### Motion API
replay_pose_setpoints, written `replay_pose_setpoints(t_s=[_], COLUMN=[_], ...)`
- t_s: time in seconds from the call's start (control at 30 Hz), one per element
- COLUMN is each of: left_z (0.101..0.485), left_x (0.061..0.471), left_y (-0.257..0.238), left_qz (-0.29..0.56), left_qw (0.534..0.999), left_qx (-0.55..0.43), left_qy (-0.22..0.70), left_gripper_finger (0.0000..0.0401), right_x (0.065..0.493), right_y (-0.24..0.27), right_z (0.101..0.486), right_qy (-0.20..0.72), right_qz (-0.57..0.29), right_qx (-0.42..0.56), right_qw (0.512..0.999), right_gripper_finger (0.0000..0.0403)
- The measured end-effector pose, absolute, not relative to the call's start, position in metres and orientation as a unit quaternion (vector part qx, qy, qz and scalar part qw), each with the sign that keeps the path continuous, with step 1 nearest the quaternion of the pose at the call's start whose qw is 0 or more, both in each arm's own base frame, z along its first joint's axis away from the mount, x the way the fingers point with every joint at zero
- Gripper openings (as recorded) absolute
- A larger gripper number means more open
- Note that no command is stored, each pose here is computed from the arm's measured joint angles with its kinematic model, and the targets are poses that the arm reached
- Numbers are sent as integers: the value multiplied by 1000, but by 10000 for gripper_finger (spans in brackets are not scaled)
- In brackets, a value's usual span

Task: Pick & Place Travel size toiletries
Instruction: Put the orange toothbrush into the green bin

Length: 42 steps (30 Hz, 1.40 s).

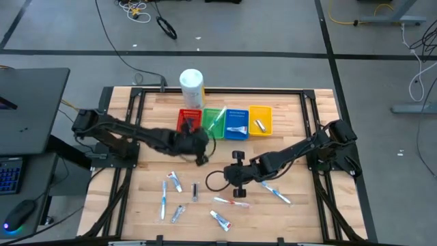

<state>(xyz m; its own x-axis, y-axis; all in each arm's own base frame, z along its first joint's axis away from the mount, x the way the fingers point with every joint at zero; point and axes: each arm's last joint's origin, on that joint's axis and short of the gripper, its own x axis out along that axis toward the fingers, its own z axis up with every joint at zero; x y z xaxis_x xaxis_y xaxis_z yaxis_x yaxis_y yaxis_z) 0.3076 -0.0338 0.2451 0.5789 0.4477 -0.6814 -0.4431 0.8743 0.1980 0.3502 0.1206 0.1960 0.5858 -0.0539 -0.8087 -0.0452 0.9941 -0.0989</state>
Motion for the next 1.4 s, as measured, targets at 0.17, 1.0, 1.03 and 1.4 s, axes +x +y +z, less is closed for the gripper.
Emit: replay_pose_setpoints(t_s=[0.17,1.0,1.03,1.4], left_z=[243,243,243,243], left_x=[302,290,290,290], left_y=[-68,-110,-110,-110], left_qz=[186,156,157,166], left_qw=[900,910,910,908], left_qx=[14,-59,-62,-83], left_qy=[393,379,379,375], left_gripper_finger=[132,130,130,128], right_x=[345,305,303,274], right_y=[134,177,181,210], right_z=[195,171,171,151], right_qy=[470,553,552,488], right_qz=[47,115,112,71], right_qx=[-22,38,40,-17], right_qw=[881,825,825,870], right_gripper_finger=[72,144,144,144])
